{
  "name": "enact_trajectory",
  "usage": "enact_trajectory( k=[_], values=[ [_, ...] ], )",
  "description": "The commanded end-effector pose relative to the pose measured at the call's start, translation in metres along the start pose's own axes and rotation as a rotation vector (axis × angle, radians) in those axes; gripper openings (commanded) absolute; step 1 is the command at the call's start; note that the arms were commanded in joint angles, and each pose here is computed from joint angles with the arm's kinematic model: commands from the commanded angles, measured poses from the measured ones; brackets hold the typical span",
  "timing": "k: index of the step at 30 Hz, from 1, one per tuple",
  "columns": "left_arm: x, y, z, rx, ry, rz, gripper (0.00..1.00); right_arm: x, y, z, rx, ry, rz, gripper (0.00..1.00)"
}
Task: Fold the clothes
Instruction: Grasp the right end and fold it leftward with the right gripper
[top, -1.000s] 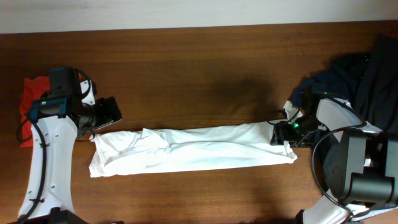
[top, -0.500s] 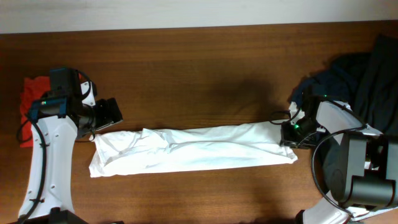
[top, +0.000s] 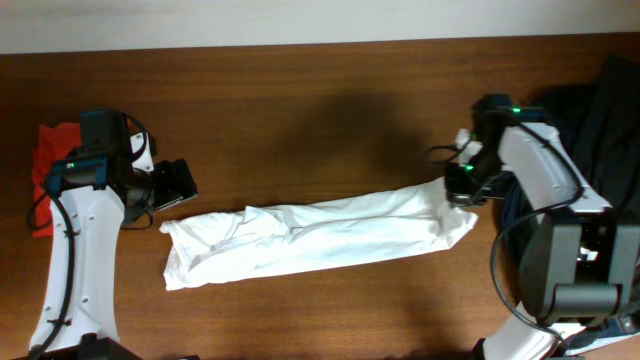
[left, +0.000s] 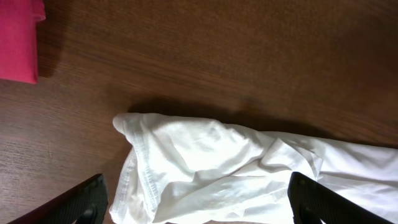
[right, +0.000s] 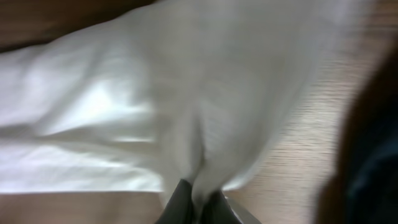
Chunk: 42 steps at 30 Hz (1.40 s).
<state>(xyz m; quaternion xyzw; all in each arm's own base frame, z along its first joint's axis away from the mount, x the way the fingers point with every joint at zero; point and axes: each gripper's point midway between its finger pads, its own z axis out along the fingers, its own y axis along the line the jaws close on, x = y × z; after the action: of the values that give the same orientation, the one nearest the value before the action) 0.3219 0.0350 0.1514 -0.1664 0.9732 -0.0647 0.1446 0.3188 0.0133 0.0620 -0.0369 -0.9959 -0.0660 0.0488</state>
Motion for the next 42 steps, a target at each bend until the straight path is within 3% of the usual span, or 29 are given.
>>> enact_trajectory(
  k=[1,9,18,24,25,26,28,29,32,34,37,39,42],
  values=[
    [0.000,0.001,0.000,0.002,0.002,-0.010,0.92,0.000,0.060,0.000,-0.006,-0.023,-0.106,0.04],
    [0.000,0.001,0.000,0.002,0.001,-0.010,0.92,0.030,0.191,0.020,-0.035,-0.097,-0.388,0.04],
    [0.000,0.001,0.000,0.002,0.002,-0.010,0.92,0.047,0.228,0.022,-0.201,-0.050,-0.417,0.04],
    [0.000,0.001,0.000,0.002,0.002,-0.010,0.92,0.065,0.248,0.025,-0.213,-0.035,-0.484,0.05],
    [0.000,0.001,0.000,0.002,0.002,-0.010,0.92,0.064,0.249,0.025,-0.217,-0.041,-0.486,0.09],
    [0.000,0.001,0.000,0.001,0.002,-0.010,0.92,0.060,0.252,0.024,-0.226,-0.058,-0.491,0.32],
    [0.001,0.001,0.000,0.001,0.004,-0.010,0.92,0.062,0.264,0.021,-0.291,-0.057,-0.503,0.49],
    [0.001,0.001,0.000,0.001,0.007,-0.011,0.92,0.063,0.263,0.021,-0.288,-0.049,-0.502,0.59],
    [0.001,0.001,0.000,0.001,0.007,-0.010,0.92,0.053,0.245,0.024,-0.205,-0.075,-0.477,0.59],
    [0.002,0.001,0.000,0.000,0.010,-0.011,0.92,0.045,0.205,0.027,-0.012,-0.080,-0.423,0.53],
    [0.003,0.001,0.000,-0.001,0.015,-0.011,0.95,0.035,0.142,0.019,0.236,-0.098,-0.180,0.49],
    [0.005,0.002,0.000,-0.002,0.023,-0.012,0.95,0.035,0.113,0.014,0.282,-0.060,-0.075,0.46],
    [0.005,0.002,0.000,-0.002,0.021,-0.013,0.95,0.069,0.115,0.033,0.157,0.119,-0.135,0.37]
  ],
)
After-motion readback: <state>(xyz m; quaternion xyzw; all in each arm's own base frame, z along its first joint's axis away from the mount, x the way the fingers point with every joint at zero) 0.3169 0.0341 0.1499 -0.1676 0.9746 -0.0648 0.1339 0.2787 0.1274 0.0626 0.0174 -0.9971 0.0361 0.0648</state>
